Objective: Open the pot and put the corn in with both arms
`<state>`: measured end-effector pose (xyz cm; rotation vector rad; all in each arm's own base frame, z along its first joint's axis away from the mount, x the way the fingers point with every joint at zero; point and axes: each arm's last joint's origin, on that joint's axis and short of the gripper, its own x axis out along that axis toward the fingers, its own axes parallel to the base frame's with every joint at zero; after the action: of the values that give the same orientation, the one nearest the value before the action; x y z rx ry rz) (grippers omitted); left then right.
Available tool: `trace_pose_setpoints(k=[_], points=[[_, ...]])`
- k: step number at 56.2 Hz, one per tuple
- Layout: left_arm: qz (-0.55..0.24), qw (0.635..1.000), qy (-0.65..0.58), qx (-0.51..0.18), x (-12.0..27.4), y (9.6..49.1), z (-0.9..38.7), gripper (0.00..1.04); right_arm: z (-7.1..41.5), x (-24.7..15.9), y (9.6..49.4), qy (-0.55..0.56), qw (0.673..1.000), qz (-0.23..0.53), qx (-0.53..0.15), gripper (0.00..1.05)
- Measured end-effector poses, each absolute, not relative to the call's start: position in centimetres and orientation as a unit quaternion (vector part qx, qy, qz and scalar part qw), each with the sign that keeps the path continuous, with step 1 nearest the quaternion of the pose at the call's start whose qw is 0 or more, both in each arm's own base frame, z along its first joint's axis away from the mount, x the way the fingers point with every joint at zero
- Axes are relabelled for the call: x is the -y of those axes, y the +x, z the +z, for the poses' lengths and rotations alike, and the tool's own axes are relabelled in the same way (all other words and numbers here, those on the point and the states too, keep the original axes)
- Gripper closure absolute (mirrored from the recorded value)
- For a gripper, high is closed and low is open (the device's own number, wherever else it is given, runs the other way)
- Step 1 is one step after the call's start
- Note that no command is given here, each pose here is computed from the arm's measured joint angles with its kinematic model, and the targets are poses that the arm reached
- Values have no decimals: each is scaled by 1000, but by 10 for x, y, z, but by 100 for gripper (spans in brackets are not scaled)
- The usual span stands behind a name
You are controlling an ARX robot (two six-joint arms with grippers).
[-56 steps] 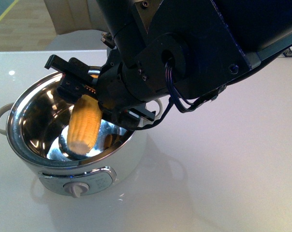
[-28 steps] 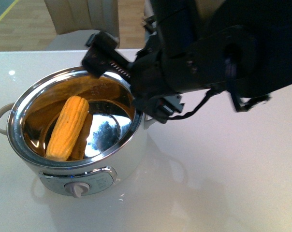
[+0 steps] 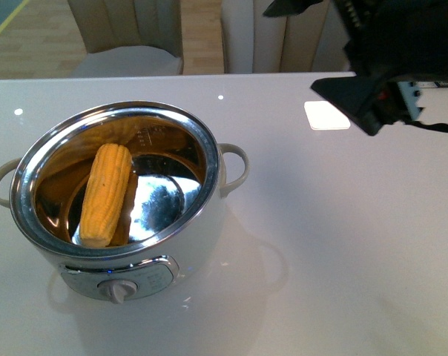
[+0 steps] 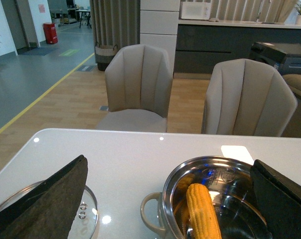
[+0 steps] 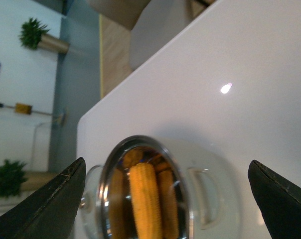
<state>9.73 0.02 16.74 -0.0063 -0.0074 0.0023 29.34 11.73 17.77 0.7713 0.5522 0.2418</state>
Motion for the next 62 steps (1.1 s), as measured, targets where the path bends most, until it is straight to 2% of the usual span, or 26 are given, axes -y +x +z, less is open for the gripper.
trace_pose_setpoints(k=[10, 18, 20, 25, 28, 42, 62], points=[[1, 1000, -3, 4, 0, 97, 167, 7, 185, -86, 249, 264, 941, 54, -206, 9], [1, 1000, -3, 4, 0, 97, 167, 7, 186, -66, 208, 177, 969, 12, -170, 9], [1, 1000, -3, 4, 0, 97, 167, 7, 184, -64, 206, 154, 977, 2, -144, 13], [1, 1000, -3, 4, 0, 97, 167, 7, 180, -56, 198, 97, 994, 4, -59, 26], [1, 1000, -3, 4, 0, 97, 167, 7, 180, -47, 189, 59, 998, 5, -19, 38], [1, 1000, -3, 4, 0, 97, 167, 7, 170, -20, 157, 7, 1000, 4, -5, 101], [1, 1000, -3, 4, 0, 97, 167, 7, 169, -1, 135, 3, 1000, 1, 2, 103]])
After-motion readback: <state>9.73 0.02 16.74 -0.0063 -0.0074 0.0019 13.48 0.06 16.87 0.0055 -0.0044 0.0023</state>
